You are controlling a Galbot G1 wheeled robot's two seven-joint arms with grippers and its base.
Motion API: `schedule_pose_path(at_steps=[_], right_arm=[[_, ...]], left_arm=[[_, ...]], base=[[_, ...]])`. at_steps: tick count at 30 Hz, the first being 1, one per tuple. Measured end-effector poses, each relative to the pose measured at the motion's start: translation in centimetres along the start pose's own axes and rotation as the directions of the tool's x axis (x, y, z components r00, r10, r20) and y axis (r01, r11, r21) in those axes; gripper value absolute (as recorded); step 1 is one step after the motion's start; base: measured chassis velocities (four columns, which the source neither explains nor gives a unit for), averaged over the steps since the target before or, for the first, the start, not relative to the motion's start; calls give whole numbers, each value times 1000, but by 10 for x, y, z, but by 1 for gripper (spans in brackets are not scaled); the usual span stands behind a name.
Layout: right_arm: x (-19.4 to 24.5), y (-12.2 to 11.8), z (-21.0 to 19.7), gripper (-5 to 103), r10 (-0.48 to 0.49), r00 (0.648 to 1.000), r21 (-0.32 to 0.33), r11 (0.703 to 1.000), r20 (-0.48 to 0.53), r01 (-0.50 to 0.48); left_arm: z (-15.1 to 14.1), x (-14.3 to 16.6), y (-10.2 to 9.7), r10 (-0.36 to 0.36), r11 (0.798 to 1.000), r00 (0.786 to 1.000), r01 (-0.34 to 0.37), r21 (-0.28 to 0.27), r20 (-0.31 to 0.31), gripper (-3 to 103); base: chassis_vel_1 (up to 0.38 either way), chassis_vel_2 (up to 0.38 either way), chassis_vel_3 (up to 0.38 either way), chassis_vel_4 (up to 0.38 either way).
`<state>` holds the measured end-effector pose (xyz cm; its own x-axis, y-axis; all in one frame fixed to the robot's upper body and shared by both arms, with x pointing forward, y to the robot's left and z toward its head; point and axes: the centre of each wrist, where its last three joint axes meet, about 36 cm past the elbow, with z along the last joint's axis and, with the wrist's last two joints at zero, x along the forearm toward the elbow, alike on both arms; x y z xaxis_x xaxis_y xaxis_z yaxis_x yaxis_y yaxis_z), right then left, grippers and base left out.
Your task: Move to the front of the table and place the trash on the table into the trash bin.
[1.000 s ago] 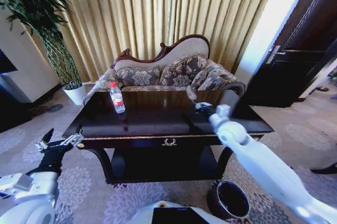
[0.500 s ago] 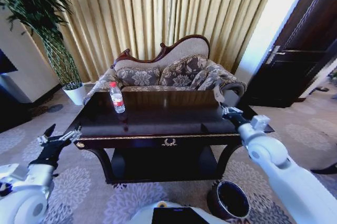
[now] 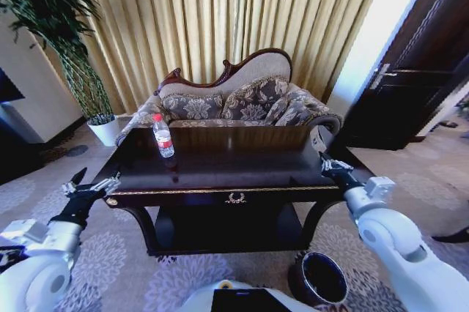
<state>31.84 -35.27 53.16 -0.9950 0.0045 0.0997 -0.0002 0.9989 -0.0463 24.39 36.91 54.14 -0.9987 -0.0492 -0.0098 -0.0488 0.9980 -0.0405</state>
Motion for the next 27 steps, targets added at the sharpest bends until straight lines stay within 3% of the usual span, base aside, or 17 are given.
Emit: schedule_pose_path(at_steps=[27], right_arm=[[-2, 3, 4, 0, 7, 1000, 7, 1000, 3, -7]], left_arm=[[-4, 1, -7, 28, 1000, 1000, -28, -9, -1, 100]], base=[[84, -83, -80, 82]])
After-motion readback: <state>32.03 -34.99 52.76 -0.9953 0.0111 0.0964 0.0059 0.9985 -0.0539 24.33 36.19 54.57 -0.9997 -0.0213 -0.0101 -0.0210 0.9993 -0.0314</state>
